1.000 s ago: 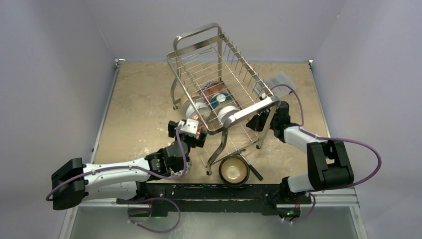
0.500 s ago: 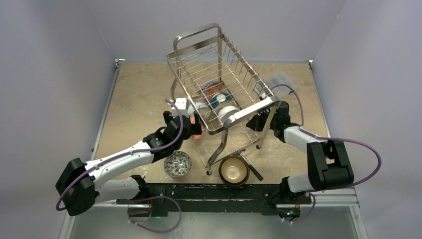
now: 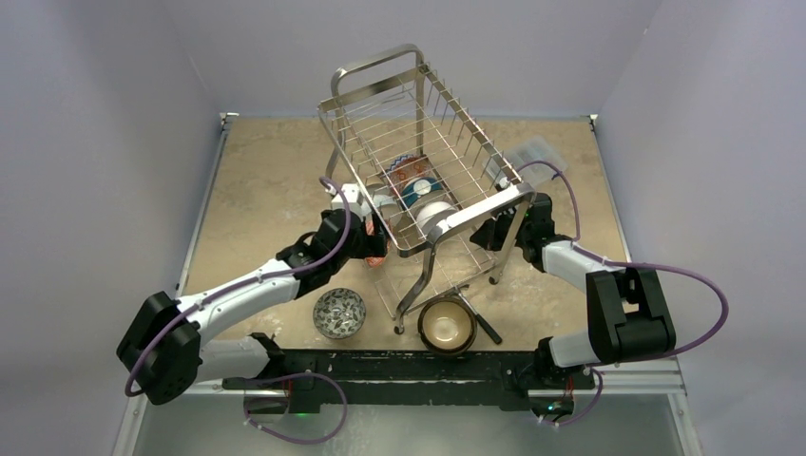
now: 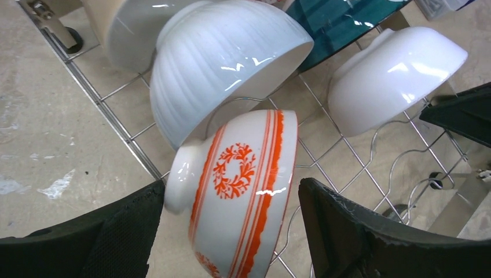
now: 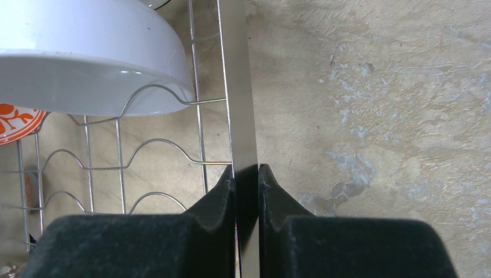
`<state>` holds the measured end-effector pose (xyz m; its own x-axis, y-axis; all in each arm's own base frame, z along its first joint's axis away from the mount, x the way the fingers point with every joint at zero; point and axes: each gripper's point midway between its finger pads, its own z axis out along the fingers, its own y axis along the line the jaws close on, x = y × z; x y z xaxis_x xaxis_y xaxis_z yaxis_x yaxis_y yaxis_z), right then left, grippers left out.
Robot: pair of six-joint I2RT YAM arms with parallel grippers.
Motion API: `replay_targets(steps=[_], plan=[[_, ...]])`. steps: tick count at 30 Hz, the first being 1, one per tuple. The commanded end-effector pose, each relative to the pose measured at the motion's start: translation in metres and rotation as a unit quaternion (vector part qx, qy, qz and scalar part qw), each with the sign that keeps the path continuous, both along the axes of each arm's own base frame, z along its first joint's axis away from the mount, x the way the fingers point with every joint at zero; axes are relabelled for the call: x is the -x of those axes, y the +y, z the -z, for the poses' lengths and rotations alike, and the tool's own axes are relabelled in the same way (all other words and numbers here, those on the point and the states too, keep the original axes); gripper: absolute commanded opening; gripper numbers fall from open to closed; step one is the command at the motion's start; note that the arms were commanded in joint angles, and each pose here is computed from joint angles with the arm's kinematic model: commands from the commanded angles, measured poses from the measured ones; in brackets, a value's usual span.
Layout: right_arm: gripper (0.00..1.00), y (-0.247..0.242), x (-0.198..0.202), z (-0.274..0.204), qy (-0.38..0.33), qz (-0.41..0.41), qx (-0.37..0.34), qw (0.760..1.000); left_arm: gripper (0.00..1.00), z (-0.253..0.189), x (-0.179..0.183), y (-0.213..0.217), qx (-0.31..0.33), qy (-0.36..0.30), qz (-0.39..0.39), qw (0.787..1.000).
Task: Load the bowls into the dish rack
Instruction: Adjust the bowl in the dish rack.
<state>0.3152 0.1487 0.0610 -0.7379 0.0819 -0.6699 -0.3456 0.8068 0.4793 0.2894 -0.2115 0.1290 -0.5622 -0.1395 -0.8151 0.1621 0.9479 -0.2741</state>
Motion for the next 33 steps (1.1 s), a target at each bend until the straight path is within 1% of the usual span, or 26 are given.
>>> replay_targets(steps=[1, 11, 16, 19, 23, 28, 29, 33], plan=[[0.0, 0.03, 0.0, -0.037, 0.009, -0.023, -0.1, 0.995, 0.82, -0.021, -0.009, -0.02, 0.042, -0.026, 0.029, 0.998], [0.0, 0.031, 0.0, -0.039, 0.005, -0.025, -0.104, 0.994, 0.63, -0.039, -0.008, -0.023, 0.053, -0.062, 0.056, 0.995], [0.0, 0.031, 0.001, -0.04, 0.005, -0.026, -0.104, 0.994, 0.55, -0.043, -0.005, -0.029, 0.056, -0.066, 0.079, 0.993], [0.0, 0.031, 0.001, -0.04, 0.005, -0.026, -0.104, 0.994, 0.51, -0.043, -0.004, -0.033, 0.057, -0.066, 0.092, 0.992], [0.0, 0.031, 0.001, -0.041, 0.004, -0.026, -0.103, 0.994, 0.47, -0.039, -0.004, -0.039, 0.054, -0.062, 0.109, 0.991], [0.0, 0.031, 0.0, -0.042, 0.003, -0.026, -0.104, 0.994, 0.47, -0.039, -0.001, -0.043, 0.05, -0.058, 0.126, 0.989], [0.0, 0.031, 0.0, -0.042, 0.003, -0.026, -0.104, 0.994, 0.49, -0.042, -0.001, -0.043, 0.05, -0.06, 0.126, 0.989], [0.0, 0.032, 0.0, -0.042, 0.003, -0.027, -0.103, 0.994, 0.65, -0.053, 0.0, -0.025, 0.045, -0.071, 0.089, 0.992]])
